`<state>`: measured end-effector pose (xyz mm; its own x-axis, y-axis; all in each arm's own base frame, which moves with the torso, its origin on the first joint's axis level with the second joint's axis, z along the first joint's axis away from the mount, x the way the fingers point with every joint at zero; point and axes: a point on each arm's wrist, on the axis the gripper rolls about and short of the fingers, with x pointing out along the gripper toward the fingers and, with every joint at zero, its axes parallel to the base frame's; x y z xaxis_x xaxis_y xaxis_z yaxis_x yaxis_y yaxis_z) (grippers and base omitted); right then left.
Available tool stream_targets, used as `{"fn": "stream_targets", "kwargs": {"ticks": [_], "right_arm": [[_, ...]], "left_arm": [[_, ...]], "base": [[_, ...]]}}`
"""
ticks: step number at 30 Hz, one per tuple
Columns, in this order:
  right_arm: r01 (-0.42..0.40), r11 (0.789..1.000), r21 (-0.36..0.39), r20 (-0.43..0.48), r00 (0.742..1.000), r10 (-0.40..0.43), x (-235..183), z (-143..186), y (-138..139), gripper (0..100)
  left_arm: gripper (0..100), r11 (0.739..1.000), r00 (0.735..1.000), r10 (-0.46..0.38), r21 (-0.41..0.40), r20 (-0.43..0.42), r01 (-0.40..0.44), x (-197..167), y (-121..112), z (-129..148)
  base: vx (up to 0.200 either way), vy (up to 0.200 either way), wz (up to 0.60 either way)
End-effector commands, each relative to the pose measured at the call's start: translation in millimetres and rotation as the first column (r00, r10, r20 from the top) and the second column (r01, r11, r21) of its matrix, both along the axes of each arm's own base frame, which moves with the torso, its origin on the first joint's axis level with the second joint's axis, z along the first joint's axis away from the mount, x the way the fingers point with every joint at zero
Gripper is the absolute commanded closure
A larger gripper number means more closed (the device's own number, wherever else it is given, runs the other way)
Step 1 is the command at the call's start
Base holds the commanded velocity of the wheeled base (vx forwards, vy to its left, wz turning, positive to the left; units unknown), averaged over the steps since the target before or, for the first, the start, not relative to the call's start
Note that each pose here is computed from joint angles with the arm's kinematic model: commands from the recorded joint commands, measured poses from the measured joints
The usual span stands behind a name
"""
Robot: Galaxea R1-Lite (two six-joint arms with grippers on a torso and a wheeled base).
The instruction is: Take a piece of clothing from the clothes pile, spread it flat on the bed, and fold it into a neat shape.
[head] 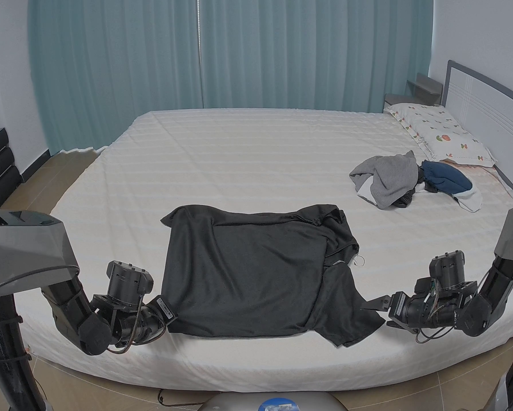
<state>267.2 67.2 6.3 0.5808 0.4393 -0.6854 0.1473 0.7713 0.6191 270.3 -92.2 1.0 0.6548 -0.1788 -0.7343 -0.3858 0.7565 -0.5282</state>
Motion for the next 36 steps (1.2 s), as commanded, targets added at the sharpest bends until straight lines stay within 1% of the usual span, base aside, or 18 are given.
{"fn": "stream_targets", "kwargs": {"ticks": [1, 7, 14, 16, 17, 18, 20, 25, 29, 33, 35, 36], "right_arm": [[-0.023, 1.000, -0.018, -0.066, 0.998, 0.022, 6.7, -16.0, 13.1, 0], [-0.016, 0.999, -0.031, -0.094, 0.996, 0.013, 6.9, -22.7, 12.9, 0], [0.029, 1.000, 0.005, -0.088, 0.996, -0.028, 16.8, -20.5, 18.2, 0], [0.060, 0.997, -0.039, -0.084, 0.995, -0.063, 20.6, -26.9, 22.6, 0], [0.064, 0.997, -0.047, -0.081, 0.994, -0.067, 20.6, -27.7, 23.3, 100], [0.077, 0.995, -0.068, -0.073, 0.994, -0.081, 20.9, -29.1, 24.7, 100], [0.085, 0.993, -0.086, -0.074, 0.993, -0.092, 19.0, -28.8, 25.1, 100], [0.089, 0.992, -0.091, -0.059, 0.994, -0.094, 8.8, -16.1, 21.3, 100], [0.087, 0.991, -0.105, -0.086, 0.992, -0.096, -6.2, -3.7, 15.3, 100], [0.060, 0.991, -0.123, -0.128, 0.989, -0.076, -30.1, 11.0, 9.5, 100], [0.037, 0.990, -0.139, -0.131, 0.990, -0.055, -38.0, 14.4, 7.8, 100], [0.011, 0.988, -0.152, -0.139, 0.990, -0.032, -45.2, 16.3, 7.5, 100]], "left_arm": [[100, 1.000, 1.000, 0.003, 0.001, 0.015, -0.003, -2.6, 2.6, 6.0], [100, 1.000, 1.000, 0.002, -0.001, 0.018, -0.002, -2.1, 2.4, 6.4], [100, 1.000, 1.000, 0.002, 0.000, 0.015, -0.002, -2.5, 2.6, 5.7], [100, 1.000, 1.000, 0.003, 0.000, 0.012, -0.003, -2.4, 2.6, 4.9], [100, 1.000, 1.000, 0.003, 0.000, 0.012, -0.003, -2.4, 2.6, 4.9], [100, 1.000, 1.000, 0.003, 0.001, 0.010, -0.003, -2.4, 2.5, 4.4], [100, 1.000, 1.000, 0.003, 0.001, 0.010, -0.003, -2.4, 2.5, 4.4], [100, 1.000, 1.000, 0.002, 0.002, 0.009, -0.002, -2.5, 2.6, 4.3], [100, 1.000, 1.000, -0.002, 0.007, 0.010, 0.002, -4.3, 3.6, 5.5], [100, 0.997, 0.999, -0.047, 0.057, 0.008, 0.047, -12.1, 8.4, 6.9], [100, 0.996, 0.998, -0.055, 0.063, 0.011, 0.055, -14.0, 9.1, 8.4], [100, 0.995, 0.998, -0.064, 0.073, 0.010, 0.063, -16.7, 10.0, 9.7]], "base": [[0.000, 0.000, 0.00], [0.000, 0.000, 0.00], [0.000, 0.000, 0.00], [0.000, 0.000, 0.00], [0.000, 0.000, 0.00], [0.000, 0.000, 0.00], [0.000, 0.000, 0.00], [0.000, 0.000, 0.00], [0.000, 0.000, 0.00], [0.000, 0.000, 0.00], [0.000, 0.000, 0.00], [0.000, 0.000, 0.00]]}}
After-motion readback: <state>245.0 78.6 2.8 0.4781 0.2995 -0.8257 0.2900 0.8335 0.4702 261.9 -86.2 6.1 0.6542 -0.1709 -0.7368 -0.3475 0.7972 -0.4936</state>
